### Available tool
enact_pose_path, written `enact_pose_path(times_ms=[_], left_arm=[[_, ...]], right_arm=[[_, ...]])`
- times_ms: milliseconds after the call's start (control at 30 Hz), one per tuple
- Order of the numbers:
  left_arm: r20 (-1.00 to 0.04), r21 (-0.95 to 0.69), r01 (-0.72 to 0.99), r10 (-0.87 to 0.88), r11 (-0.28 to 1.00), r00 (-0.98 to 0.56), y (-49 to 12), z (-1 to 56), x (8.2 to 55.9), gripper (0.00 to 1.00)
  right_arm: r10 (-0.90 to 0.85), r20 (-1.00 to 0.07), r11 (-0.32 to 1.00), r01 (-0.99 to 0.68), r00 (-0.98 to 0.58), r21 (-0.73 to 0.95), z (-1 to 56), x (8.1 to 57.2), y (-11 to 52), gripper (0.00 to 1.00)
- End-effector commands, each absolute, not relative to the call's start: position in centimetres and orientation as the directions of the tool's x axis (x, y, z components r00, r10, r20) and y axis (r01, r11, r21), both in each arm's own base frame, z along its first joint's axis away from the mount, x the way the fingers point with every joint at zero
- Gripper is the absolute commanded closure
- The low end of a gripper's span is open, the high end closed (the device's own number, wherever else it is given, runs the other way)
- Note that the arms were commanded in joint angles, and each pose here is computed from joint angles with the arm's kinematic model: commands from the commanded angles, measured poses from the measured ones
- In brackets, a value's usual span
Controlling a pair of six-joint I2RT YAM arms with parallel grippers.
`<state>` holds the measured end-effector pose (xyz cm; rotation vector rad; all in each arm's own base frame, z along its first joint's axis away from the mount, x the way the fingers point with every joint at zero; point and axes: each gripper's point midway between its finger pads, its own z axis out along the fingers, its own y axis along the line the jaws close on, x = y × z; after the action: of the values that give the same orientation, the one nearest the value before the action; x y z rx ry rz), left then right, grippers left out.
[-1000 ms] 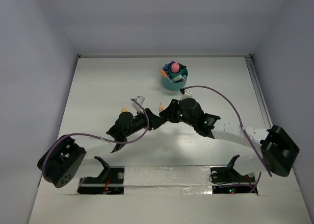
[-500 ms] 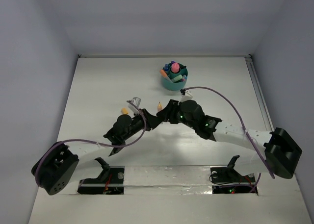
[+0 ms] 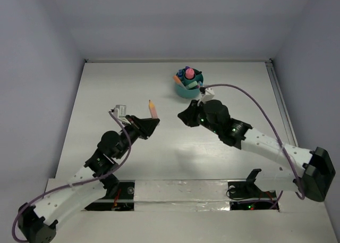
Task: Sort the stationery into containers
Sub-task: Pick up the pen from the center of the board, then close the pen cap on the pen.
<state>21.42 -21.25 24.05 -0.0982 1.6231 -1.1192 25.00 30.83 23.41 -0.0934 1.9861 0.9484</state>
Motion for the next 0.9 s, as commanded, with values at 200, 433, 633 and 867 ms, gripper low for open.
enact_pose_path(times_ms=[200, 433, 633, 867], left_arm=[[-0.793, -0.595, 0.484, -0.566, 0.641, -0.225, -16.4, 34.3, 19.5, 1.00], [-0.838, -0.527, 0.527, -0.512, 0.667, -0.189, -15.9, 36.4, 18.5, 1.00], [-0.843, -0.518, 0.525, -0.505, 0.675, -0.182, -15.7, 36.0, 18.5, 1.00], [-0.845, -0.510, 0.536, -0.507, 0.673, -0.169, -15.4, 36.4, 18.0, 1.00]], right_arm=[[0.005, -0.760, 0.704, -0.538, -0.650, 0.465, 17.7, 29.6, 39.5, 0.72], [-0.196, -0.716, 0.718, -0.595, -0.670, 0.361, 12.1, 32.7, 45.8, 0.45], [-0.304, -0.709, 0.726, -0.637, -0.636, 0.260, 9.2, 33.9, 49.8, 0.30], [-0.366, -0.701, 0.723, -0.662, -0.612, 0.200, 7.7, 34.8, 51.9, 0.29]])
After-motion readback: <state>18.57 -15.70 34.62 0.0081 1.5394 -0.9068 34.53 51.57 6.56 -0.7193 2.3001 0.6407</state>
